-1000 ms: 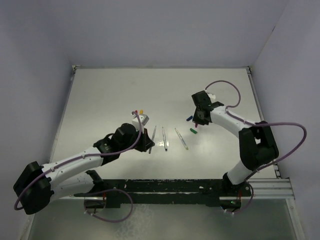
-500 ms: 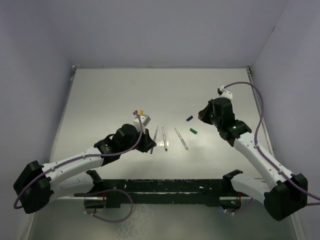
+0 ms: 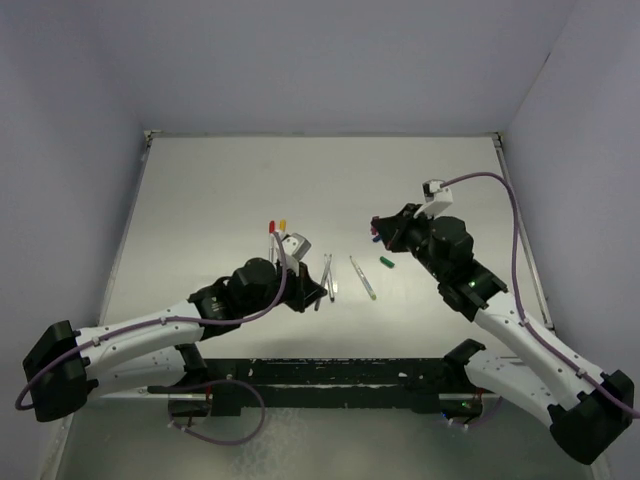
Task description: Insert the pens into the pen caps
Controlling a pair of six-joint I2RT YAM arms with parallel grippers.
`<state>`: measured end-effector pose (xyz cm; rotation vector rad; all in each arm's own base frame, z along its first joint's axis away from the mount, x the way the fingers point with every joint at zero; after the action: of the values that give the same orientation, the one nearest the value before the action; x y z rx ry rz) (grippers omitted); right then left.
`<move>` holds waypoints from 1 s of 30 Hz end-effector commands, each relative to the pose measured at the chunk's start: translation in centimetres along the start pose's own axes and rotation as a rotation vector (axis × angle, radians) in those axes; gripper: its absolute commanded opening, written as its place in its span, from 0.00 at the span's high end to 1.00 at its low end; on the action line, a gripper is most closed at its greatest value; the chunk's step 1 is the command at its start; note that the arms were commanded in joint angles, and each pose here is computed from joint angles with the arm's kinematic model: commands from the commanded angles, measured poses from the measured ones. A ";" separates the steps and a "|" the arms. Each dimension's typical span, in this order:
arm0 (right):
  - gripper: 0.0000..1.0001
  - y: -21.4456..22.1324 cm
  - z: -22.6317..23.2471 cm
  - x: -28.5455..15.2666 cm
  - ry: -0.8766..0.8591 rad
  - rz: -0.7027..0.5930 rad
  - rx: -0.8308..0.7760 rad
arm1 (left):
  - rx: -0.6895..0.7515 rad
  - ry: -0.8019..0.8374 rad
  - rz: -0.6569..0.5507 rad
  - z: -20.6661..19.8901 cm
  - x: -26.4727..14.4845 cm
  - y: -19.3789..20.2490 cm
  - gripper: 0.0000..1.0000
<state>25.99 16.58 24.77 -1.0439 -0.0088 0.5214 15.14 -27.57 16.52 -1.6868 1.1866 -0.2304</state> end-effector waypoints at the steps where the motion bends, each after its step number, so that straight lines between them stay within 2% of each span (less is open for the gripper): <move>1: 1.00 -3.2 5.3 -0.6 -0.158 -0.142 -0.051 | 0.027 0.077 -0.176 -2.6 -1.0 -5.1 1.00; 7: 1.00 -3.8 7.8 -0.9 -0.257 -0.220 -0.026 | 0.040 0.135 -0.242 -4.0 -2.4 -6.8 1.00; 13: 1.00 -4.7 9.5 -1.4 -0.360 -0.279 0.000 | 0.021 0.178 -0.249 -5.0 -2.6 -7.4 1.00; 23: 1.00 -4.4 12.1 -2.1 -0.558 -0.290 0.051 | -0.015 0.226 -0.283 -6.3 -2.2 -8.8 1.00; 30: 1.00 -3.4 12.2 -2.6 -0.604 -0.280 0.083 | -0.015 0.241 -0.309 -6.8 -2.1 -9.7 1.00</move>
<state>23.16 24.00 31.79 -0.8342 -0.5351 0.5719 15.40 -29.21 24.14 -1.8242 1.1266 -0.4986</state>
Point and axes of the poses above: each gripper's point midway between its finger pads, its own x axis out along the fingers, its own z axis along the line the jaws close on, y = z × x, the point moved 3 cm from there along -x, back along the fingers, and after that the axes turned 1 degree about x, right-handed, at the moved point
